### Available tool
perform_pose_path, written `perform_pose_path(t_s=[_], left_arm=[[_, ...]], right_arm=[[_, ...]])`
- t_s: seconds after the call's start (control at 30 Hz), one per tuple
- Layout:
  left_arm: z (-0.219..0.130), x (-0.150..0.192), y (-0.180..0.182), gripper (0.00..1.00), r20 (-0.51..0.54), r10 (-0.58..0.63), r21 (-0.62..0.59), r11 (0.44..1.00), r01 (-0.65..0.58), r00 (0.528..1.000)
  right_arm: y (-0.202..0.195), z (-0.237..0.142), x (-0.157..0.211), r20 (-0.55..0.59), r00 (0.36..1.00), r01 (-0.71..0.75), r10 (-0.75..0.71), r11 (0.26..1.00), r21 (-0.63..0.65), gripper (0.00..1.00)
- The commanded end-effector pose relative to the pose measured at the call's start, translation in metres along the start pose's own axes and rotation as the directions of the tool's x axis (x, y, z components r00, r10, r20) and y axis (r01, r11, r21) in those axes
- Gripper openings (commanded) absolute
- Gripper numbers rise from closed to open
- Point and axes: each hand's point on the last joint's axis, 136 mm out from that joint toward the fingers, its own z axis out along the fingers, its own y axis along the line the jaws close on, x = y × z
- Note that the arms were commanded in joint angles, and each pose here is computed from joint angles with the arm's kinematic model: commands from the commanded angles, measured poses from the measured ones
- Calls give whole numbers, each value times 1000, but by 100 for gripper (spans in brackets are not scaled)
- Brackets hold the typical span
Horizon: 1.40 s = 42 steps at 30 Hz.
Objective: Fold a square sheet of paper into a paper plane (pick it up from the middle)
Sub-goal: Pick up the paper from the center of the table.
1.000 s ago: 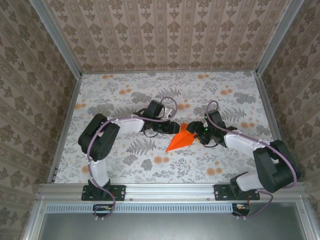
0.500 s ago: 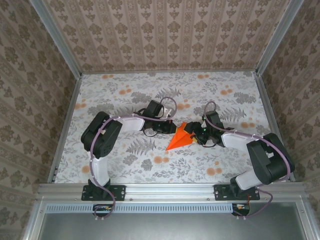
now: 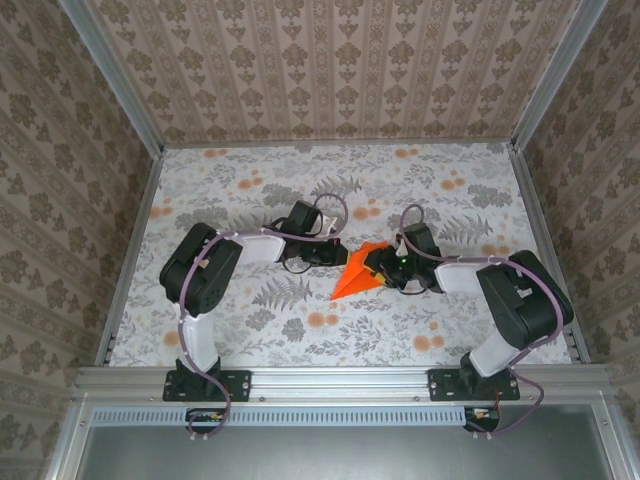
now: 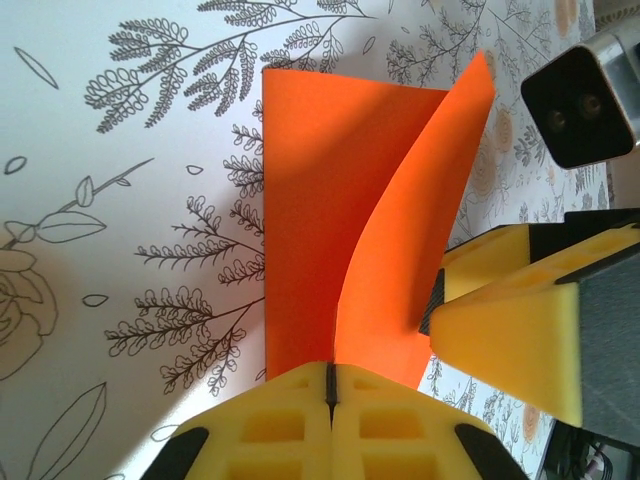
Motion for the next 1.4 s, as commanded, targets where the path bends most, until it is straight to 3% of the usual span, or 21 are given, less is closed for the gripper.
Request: perform_pose_path(t_s=[0.0, 0.27, 0.5, 0.83, 1.0, 1.17, 1.37], left_arm=[[-8, -8, -4, 6, 36, 7, 9, 1000, -7, 999], [-13, -11, -1, 9, 50, -50, 17, 999, 49, 998], [-37, -24, -1, 30, 130, -115, 12, 993, 114, 985], [-98, -14, -2, 87, 257, -216, 26, 976, 217, 942], [-102, -11, -39, 100, 210, -244, 209, 957, 200, 947], [-101, -16, -62, 100, 195, -231, 287, 943, 170, 953], [-106, -29, -82, 99, 220, -221, 377, 918, 126, 950]], right_arm=[[20, 6, -2, -16, 999, 34, -35, 997, -66, 40], [24, 20, -9, 0, 998, 70, -70, 993, -93, 29], [34, 20, -21, 77, 993, 102, -92, 985, -138, 11], [110, -24, -27, 110, 972, 233, -209, 915, -330, 8], [160, -43, -23, 70, 965, 256, -253, 848, -464, 8], [194, -55, -25, 51, 967, 234, -250, 787, -570, 8], [203, -51, -25, -2, 976, 167, -216, 757, -632, 8]])
